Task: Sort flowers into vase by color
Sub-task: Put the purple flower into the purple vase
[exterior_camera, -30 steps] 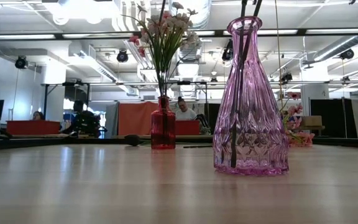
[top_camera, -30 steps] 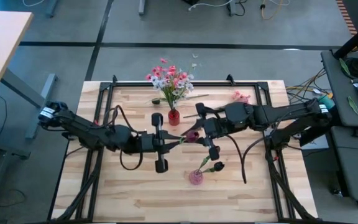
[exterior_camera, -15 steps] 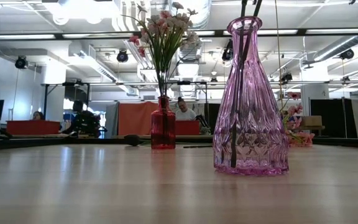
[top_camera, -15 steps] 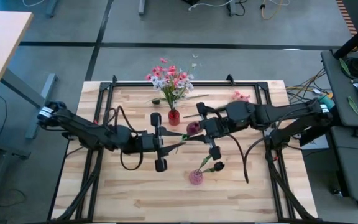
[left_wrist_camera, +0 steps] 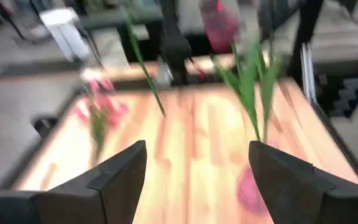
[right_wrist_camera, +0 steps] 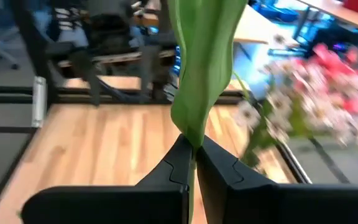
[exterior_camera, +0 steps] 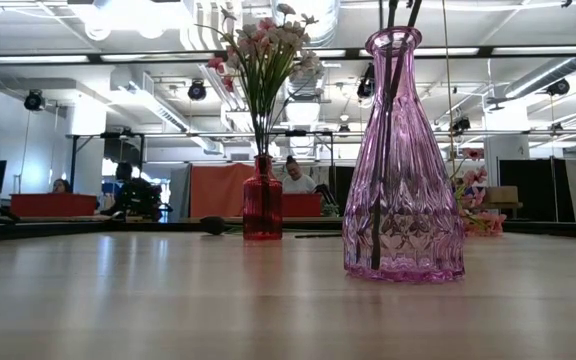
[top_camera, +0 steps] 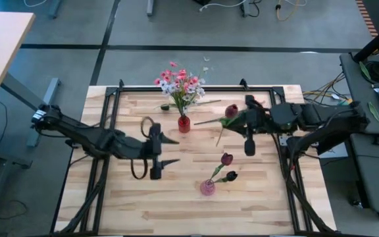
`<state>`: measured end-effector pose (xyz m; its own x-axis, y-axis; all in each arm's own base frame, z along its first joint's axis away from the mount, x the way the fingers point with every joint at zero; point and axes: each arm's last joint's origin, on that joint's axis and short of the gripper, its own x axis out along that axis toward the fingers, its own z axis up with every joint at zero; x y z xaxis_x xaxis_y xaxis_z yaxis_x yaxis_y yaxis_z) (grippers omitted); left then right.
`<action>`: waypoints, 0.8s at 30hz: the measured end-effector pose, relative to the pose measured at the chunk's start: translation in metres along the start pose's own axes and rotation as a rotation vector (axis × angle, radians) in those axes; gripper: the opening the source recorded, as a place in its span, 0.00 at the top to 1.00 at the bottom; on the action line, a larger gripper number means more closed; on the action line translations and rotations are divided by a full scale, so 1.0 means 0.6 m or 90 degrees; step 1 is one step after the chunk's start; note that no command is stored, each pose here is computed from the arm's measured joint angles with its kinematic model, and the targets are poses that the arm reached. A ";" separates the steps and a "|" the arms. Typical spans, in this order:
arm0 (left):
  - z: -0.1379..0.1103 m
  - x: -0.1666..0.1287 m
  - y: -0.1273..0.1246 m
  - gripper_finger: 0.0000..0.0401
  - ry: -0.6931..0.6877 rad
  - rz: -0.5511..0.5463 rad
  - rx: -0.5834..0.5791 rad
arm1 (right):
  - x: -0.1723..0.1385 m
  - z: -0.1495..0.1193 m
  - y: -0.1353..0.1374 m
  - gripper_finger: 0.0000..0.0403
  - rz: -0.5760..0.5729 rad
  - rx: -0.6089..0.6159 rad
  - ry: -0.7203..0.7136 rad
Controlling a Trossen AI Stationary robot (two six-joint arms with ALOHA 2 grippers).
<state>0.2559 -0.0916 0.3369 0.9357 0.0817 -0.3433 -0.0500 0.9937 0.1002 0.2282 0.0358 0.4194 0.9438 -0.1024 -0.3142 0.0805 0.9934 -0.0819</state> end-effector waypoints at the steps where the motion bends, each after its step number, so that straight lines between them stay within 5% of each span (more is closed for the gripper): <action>1: -0.014 0.007 -0.005 0.34 0.016 -0.012 -0.001 | -0.004 -0.007 0.000 0.98 -0.013 0.003 0.004; 11: -0.119 0.070 -0.069 0.33 -0.038 -0.075 0.000 | -0.075 0.009 0.021 0.98 -0.009 0.038 -0.063; 18: -0.136 0.089 -0.075 0.33 -0.060 -0.035 -0.008 | -0.103 0.083 0.052 0.98 0.036 -0.017 -0.183; 24: -0.110 0.081 -0.074 0.33 -0.077 -0.025 0.003 | -0.092 0.131 0.101 0.98 0.118 -0.081 -0.220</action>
<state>0.2807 -0.1269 0.2538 0.9720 0.0325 -0.2326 -0.0108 0.9955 0.0939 0.2059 0.1060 0.5061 0.9924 0.1229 0.0003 -0.1209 0.9769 -0.1762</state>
